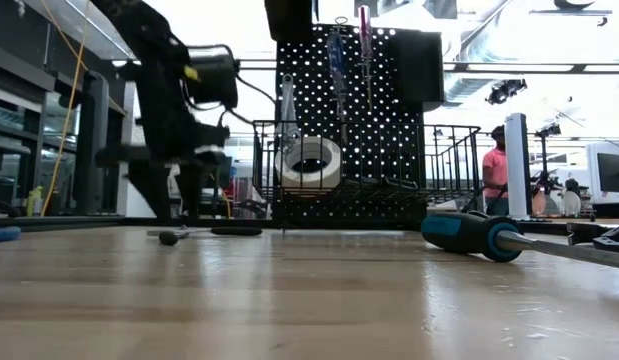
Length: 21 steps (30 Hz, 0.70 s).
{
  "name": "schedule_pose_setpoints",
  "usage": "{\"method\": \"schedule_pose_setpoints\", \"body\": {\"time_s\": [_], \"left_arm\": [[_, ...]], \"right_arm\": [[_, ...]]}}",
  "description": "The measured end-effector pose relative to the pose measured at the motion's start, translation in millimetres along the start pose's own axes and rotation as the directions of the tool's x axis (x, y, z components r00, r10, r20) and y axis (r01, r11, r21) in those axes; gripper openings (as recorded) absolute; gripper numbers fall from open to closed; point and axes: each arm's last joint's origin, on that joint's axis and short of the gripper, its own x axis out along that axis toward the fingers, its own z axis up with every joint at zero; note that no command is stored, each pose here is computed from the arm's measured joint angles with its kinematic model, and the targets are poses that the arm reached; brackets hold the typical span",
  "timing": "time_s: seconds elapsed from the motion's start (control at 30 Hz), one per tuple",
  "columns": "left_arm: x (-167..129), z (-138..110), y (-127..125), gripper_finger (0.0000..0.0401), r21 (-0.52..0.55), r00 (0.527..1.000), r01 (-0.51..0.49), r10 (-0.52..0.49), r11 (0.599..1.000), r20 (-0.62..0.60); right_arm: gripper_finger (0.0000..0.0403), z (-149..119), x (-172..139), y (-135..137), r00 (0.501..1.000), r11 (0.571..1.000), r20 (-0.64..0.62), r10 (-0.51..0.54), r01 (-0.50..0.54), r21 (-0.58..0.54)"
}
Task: Hang tools onto peg board
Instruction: Put the black plier in the right black bin on the pegboard
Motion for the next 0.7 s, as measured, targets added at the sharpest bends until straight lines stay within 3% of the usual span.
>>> {"method": "schedule_pose_setpoints", "body": {"time_s": [0.17, 0.37, 0.57, 0.63, 0.7], "left_arm": [[20.8, 1.5, 4.6, 0.0243, 0.065, 0.994, -0.045, 0.051, 0.997, -0.094], [31.6, 2.7, 3.5, 0.0212, 0.103, 0.997, 0.029, -0.022, 0.994, -0.076], [40.7, 3.0, 0.9, 0.0098, 0.106, 0.993, 0.087, -0.077, 0.991, -0.094], [40.7, 2.8, -0.2, 0.0044, 0.086, 0.992, 0.093, -0.085, 0.992, -0.096], [39.3, 3.6, -1.1, 0.0016, 0.043, 0.992, 0.081, -0.077, 0.996, -0.096]], "right_arm": [[0.0197, -0.1, 0.0, 0.2, 1.0, 1.0, -0.004, 0.009, -0.009, -0.005], [0.0197, -0.6, 0.0, 0.6, 1.0, 1.0, -0.012, 0.024, -0.024, -0.006], [0.0197, -1.2, 0.0, 0.6, 0.999, 1.0, -0.021, 0.028, -0.028, 0.0], [0.0197, -1.4, 0.0, 1.1, 0.999, 0.999, -0.027, 0.046, -0.046, 0.001], [0.0197, -1.7, 0.1, 1.7, 0.997, 0.998, -0.035, 0.065, -0.065, 0.001]]}}
